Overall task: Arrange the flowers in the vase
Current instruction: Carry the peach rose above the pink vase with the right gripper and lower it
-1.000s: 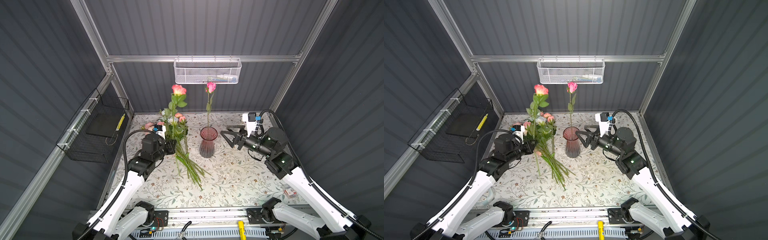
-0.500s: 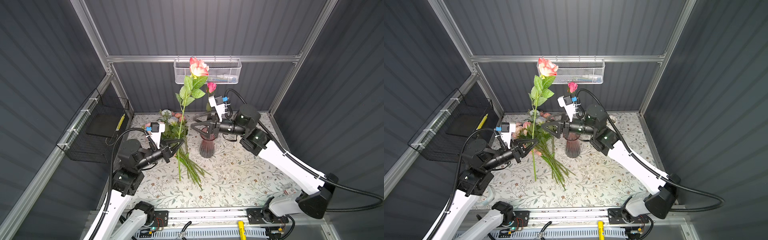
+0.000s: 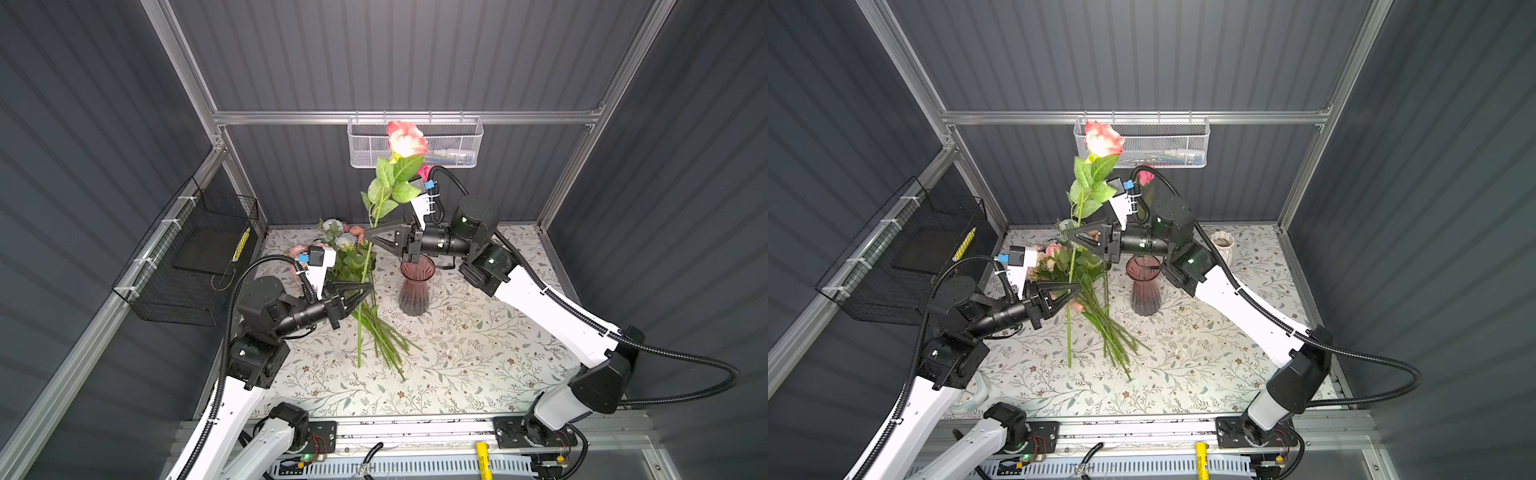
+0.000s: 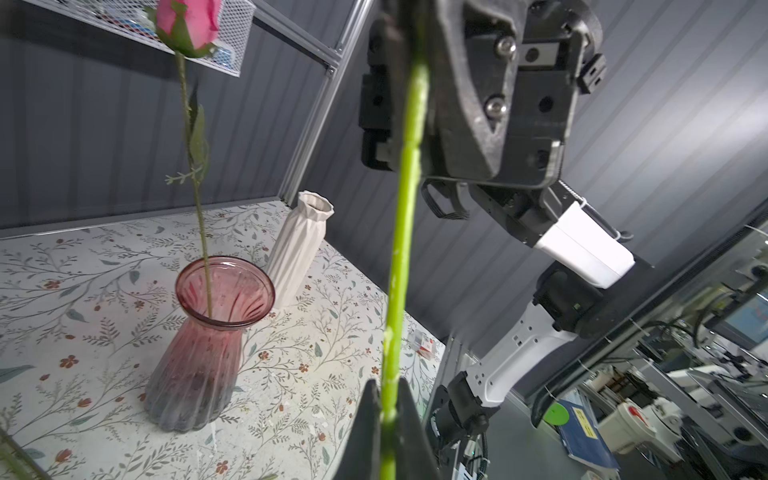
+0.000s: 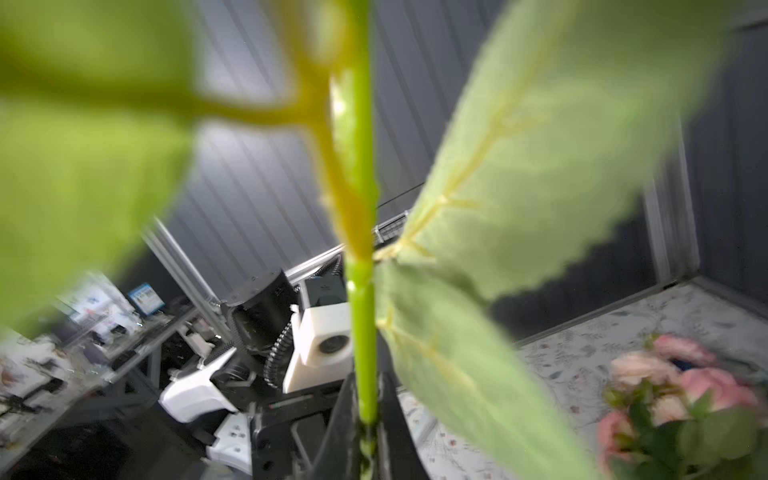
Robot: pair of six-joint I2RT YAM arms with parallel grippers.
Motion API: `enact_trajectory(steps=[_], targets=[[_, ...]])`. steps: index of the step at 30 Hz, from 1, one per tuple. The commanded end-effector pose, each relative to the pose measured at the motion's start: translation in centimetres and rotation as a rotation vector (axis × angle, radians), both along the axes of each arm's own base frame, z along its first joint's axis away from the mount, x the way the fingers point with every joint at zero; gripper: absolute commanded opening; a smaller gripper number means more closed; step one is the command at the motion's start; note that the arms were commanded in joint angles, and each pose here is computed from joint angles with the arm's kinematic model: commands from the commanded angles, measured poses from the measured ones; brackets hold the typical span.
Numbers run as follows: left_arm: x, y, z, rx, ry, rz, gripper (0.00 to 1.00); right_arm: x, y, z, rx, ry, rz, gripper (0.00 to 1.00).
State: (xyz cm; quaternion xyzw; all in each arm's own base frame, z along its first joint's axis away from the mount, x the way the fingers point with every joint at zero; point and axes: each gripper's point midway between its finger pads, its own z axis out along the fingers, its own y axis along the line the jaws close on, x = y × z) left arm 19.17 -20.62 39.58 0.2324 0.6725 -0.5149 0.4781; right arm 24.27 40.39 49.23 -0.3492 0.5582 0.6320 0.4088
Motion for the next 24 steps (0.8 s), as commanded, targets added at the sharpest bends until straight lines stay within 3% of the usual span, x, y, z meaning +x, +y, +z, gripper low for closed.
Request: enact_trajectory(steps=[1, 2, 3, 12, 18, 24], targets=[[0.0, 1.0, 1.3, -0.009, -0.023, 0.080, 0.77, 0.0, -1.7, 1.3, 0.008, -0.060, -0.079, 0.00], [0.4, 1.5, 1.2, -0.010, -0.026, 0.125, 0.92, 0.1, -2.6, 1.4, -0.004, -0.073, -0.114, 0.00], [0.6, 2.0, 1.1, -0.011, -0.027, 0.160, 0.99, 0.2, -3.5, 1.4, -0.013, -0.086, -0.148, 0.00], [3.8, 7.5, -1.6, 0.027, -0.003, 0.563, 1.00, 4.8, -14.4, 3.6, -0.101, -0.263, -0.624, 0.00], [4.5, 7.4, -3.5, 0.068, 0.045, 0.575, 1.00, 8.0, -16.4, 6.2, -0.131, -0.351, -0.751, 0.00], [4.7, 7.6, -4.9, 0.090, 0.079, 0.587, 1.00, 13.0, -15.6, 3.4, -0.218, -0.381, -0.830, 0.00]])
